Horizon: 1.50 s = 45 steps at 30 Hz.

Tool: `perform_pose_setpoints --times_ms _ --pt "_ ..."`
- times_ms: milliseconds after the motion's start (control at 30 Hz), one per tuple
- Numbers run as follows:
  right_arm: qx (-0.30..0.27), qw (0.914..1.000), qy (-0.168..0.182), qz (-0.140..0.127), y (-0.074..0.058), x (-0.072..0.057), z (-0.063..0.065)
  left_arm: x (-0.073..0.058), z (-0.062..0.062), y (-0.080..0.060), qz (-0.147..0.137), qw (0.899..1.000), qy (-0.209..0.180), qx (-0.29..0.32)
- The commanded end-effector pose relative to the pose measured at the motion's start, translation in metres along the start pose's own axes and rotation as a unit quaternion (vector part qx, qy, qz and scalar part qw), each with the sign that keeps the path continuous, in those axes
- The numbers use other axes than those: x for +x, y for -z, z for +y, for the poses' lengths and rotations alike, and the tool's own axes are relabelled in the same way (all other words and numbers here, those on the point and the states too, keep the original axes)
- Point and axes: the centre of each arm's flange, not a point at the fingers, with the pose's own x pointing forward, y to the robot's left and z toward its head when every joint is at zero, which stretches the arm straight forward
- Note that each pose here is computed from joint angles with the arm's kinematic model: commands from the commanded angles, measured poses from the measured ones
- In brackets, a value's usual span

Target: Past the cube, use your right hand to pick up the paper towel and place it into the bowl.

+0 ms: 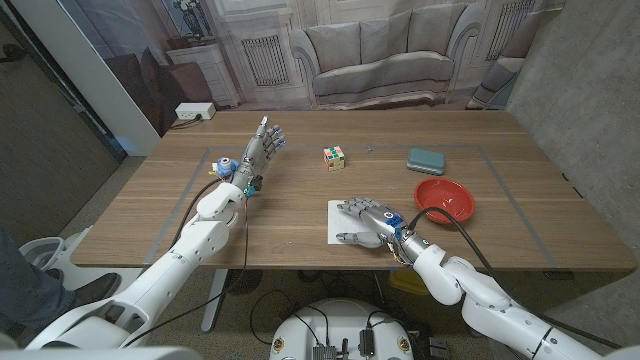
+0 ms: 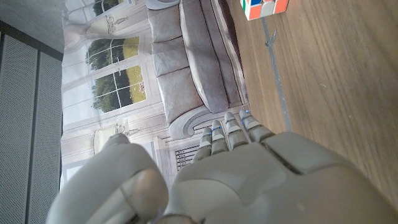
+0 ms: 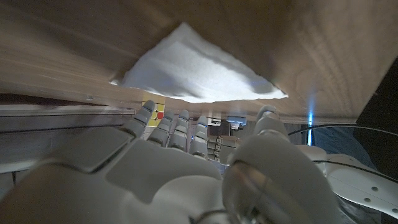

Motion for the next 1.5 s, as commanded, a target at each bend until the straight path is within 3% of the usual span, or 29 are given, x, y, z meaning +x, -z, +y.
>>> perform_pose_setpoints --times_ms 33,1500 --pt "0.008 0.9999 -0.007 -0.001 0.0001 0.002 0.0048 -0.0069 0.0021 0.0014 0.001 1.0 -0.007 -0.001" --pt "0.009 0.9998 -0.008 0.014 0.0091 0.0029 0.0131 -0.0055 0.0032 0.0078 0.004 1.0 -0.01 -0.007"
